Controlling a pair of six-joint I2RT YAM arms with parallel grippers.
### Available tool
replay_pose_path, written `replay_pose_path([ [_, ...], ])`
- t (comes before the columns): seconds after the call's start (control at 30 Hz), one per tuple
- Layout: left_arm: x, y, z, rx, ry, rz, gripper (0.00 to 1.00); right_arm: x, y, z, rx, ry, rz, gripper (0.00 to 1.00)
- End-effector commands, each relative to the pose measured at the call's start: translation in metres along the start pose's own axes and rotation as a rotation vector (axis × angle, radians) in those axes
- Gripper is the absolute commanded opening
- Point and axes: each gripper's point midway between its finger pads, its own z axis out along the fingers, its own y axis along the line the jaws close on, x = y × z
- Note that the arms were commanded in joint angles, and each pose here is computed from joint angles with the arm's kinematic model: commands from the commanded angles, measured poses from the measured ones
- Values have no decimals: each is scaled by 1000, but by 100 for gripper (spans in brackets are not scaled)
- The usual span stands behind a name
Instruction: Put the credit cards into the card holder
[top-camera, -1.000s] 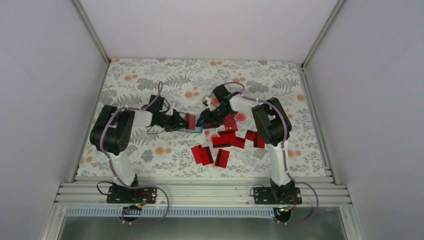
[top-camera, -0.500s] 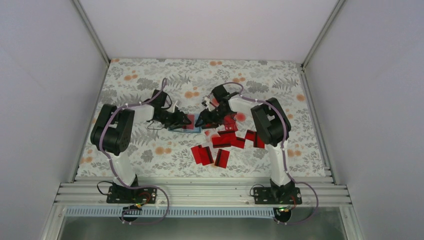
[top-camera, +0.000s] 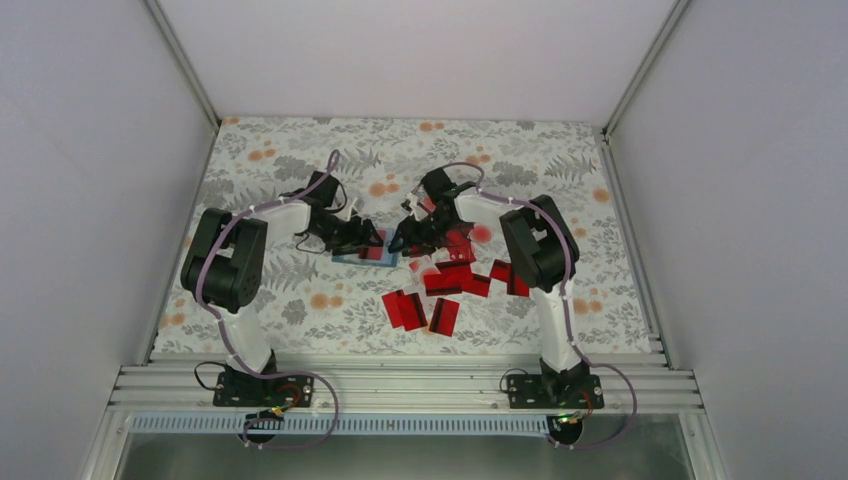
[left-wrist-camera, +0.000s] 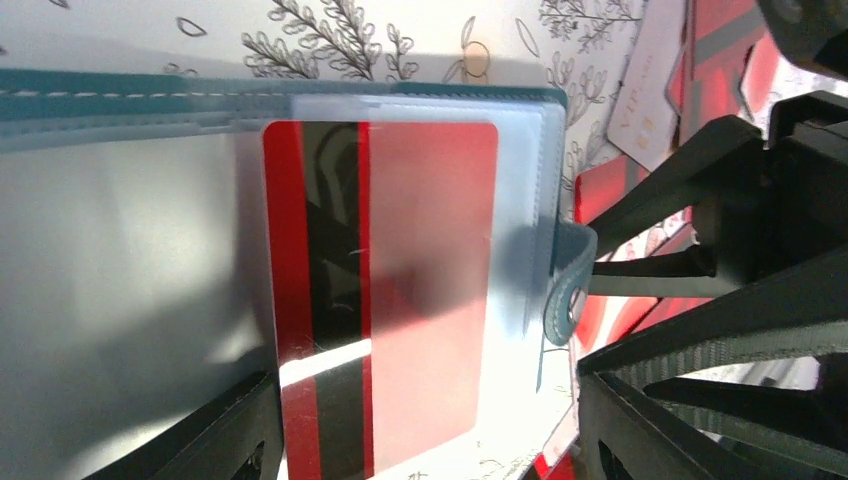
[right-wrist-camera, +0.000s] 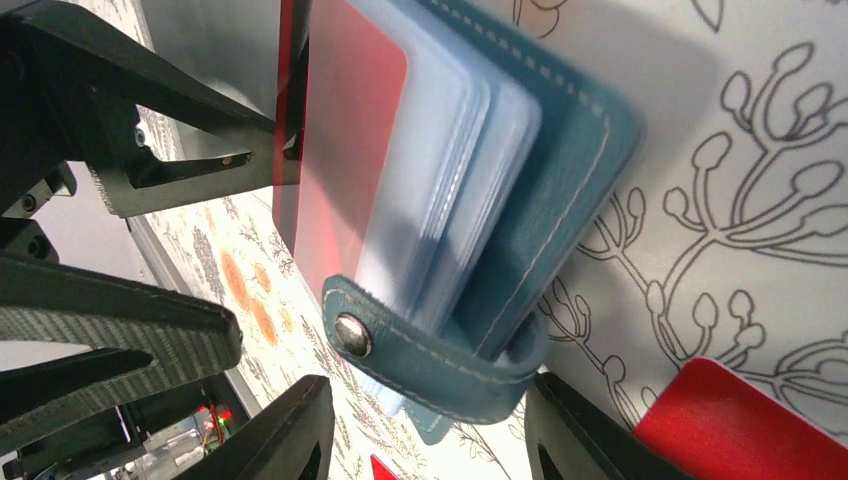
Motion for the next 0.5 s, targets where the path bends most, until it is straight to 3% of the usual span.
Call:
replay_pose_path([
  [0.0,-7,12,-5,-113,-17,26,72,-3,-13,9,63,6,10,49],
  [0.47,-10,10,13,-161,0,94,55,-16,-12,16,49,-1,23,46],
])
